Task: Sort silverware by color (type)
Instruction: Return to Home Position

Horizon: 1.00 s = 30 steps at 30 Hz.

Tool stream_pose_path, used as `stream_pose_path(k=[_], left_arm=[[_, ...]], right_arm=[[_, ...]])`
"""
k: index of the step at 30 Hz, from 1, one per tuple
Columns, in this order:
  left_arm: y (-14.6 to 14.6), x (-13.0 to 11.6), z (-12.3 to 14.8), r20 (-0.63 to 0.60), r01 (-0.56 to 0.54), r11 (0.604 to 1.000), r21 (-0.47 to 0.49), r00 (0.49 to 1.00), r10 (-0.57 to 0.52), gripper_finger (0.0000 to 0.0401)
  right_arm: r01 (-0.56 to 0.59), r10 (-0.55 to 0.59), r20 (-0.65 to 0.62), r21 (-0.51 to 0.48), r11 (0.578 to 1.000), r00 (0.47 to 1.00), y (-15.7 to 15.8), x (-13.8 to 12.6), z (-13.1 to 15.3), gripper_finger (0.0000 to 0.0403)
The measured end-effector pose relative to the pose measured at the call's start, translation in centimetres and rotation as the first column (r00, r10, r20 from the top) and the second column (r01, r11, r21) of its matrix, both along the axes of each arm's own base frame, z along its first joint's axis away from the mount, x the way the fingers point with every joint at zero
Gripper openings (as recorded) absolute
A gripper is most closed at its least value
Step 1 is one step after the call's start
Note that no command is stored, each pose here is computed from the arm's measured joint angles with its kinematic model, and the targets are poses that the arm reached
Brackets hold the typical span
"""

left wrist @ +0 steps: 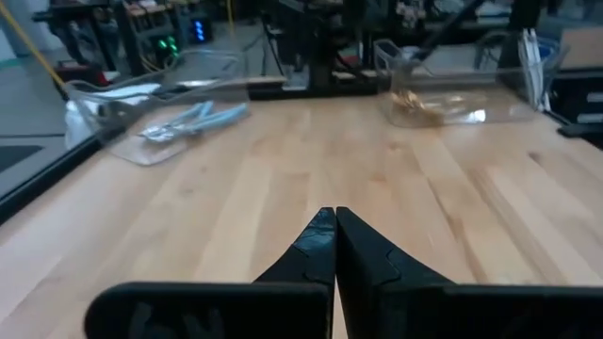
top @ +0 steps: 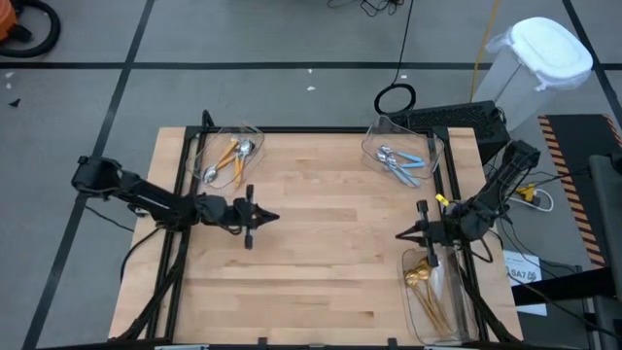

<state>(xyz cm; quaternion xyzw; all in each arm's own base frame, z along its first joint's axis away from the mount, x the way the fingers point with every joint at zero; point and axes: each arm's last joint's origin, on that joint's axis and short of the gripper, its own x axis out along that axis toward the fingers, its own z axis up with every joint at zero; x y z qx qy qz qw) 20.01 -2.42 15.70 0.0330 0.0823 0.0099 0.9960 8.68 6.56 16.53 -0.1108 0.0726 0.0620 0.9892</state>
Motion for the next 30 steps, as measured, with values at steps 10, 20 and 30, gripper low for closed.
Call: stream_pose_path(k=[10, 20, 30], left_arm=[[0.6, -3.7, -2.0, 0.059, -0.021, 0.998, -0.051, 0.998, 0.024, 0.0003], [0.6, -3.8, -2.0, 0.052, -0.017, 1.0, -0.003, 0.998, 0.018, 0.0003], [0.6, -3.9, -1.9, 0.053, -0.015, 1.0, 0.013, 0.998, 0.015, 0.0003]], right_arm=[[-0.012, 0.012, 0.045, 0.012, 1.0, 0.999, -0.8, -0.2, -0.6, 0.0], [-0.047, 0.039, 0.13, 0.062, 0.997, 0.991, -1.6, -0.2, 0.2, 0.0], [-0.035, 0.031, 0.176, 0.022, 0.999, 0.984, -2.4, 0.0, 0.5, 0.0]])
